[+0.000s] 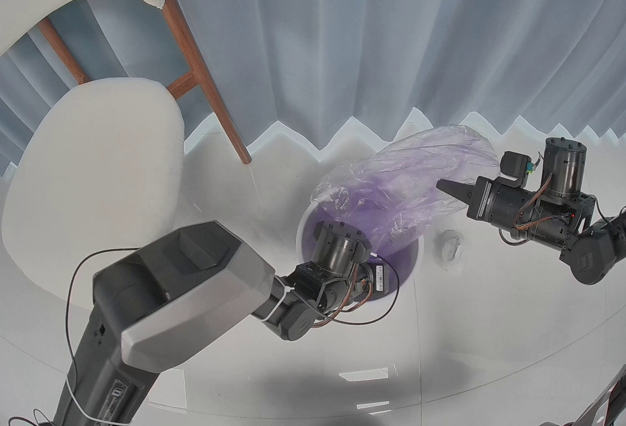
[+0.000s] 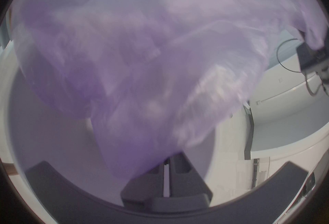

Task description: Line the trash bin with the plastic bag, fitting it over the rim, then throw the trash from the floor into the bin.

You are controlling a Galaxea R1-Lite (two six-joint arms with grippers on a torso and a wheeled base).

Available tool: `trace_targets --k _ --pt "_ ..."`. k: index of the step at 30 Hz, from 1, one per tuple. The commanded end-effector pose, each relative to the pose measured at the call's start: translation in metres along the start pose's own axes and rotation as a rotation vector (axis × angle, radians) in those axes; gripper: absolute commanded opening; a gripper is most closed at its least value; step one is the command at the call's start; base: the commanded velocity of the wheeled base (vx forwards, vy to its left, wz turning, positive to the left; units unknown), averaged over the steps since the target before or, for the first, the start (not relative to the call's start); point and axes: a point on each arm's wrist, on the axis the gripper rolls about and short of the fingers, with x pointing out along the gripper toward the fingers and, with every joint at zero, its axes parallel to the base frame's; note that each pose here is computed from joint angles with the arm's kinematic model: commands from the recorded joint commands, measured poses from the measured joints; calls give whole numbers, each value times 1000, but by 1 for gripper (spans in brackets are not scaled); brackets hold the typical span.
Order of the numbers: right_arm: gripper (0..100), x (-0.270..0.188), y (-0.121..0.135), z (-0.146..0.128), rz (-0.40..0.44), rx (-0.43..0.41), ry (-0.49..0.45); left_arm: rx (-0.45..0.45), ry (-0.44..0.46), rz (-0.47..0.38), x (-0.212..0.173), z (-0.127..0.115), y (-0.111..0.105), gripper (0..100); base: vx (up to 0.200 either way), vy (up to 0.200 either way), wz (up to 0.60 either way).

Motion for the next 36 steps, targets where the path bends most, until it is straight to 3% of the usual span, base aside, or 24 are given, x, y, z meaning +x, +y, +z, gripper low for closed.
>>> trace_targets --k 1,12,16,17,22,27,34,36 --pt "0 -4 6 -4 1 3 4 -36 -3 62 40 -5 14 0 0 0 0" --pt "0 2 -2 -9 -28 17 23 -41 -44 -1 -38 47 -30 0 0 0 0" --pt "0 8 -6 -10 -34 20 26 -27 0 -11 -71 53 -44 0 0 0 0" --pt "0 12 -7 -10 -35 21 29 -8 56 -33 -99 50 -60 0 0 0 0" --pt "0 16 -10 -13 -40 26 41 22 134 -87 -158 42 -79 0 0 0 0" --pt "0 11 -12 -22 -51 34 69 7 79 -129 -210 57 -80 0 0 0 0" --pt "0 -14 -4 -30 -53 30 91 -228 2 -107 -269 67 -53 0 0 0 0" --pt "0 -20 -2 -32 -54 31 93 -259 -10 -103 -276 68 -49 0 0 0 0"
